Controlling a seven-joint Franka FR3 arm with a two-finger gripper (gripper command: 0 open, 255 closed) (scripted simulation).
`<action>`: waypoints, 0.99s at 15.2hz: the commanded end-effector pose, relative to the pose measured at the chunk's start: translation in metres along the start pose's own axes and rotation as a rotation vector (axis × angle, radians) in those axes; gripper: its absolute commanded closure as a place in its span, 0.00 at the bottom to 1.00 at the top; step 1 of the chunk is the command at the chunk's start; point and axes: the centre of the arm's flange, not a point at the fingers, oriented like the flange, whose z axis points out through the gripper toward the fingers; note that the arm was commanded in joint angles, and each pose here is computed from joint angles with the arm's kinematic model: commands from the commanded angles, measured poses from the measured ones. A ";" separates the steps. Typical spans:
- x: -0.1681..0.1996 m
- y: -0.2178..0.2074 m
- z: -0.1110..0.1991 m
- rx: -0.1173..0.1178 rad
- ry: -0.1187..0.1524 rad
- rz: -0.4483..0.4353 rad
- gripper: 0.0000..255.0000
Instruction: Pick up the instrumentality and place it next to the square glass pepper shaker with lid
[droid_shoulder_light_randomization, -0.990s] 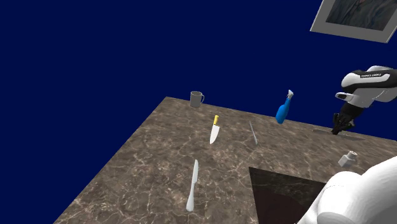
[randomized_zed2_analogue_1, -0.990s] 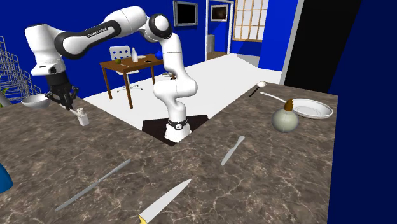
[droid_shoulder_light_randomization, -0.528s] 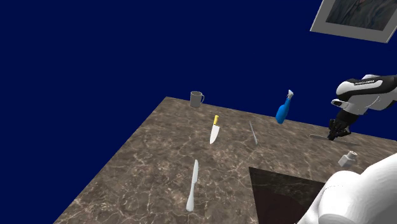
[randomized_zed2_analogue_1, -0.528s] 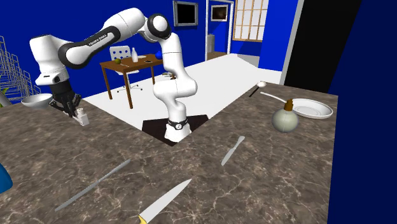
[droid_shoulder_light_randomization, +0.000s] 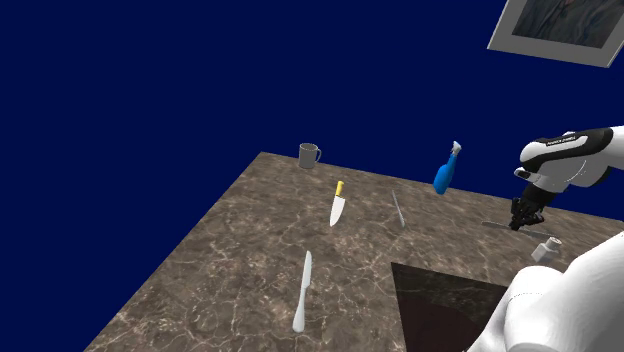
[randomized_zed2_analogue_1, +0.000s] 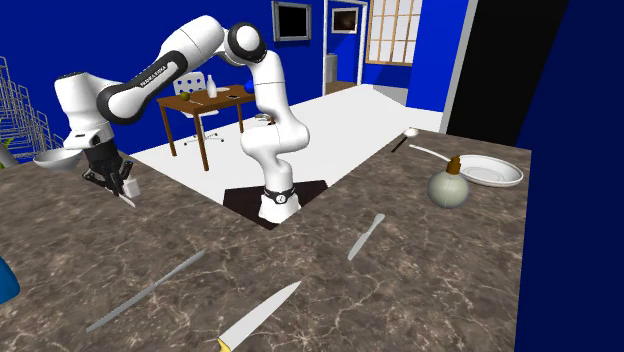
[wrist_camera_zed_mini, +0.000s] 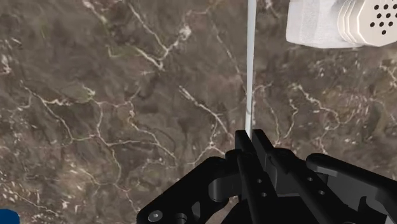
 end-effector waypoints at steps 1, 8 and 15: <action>0.000 0.001 0.010 -0.001 0.000 0.000 1.00; -0.001 0.001 0.037 0.000 0.000 0.000 1.00; -0.001 0.001 0.037 -0.001 0.000 0.000 0.00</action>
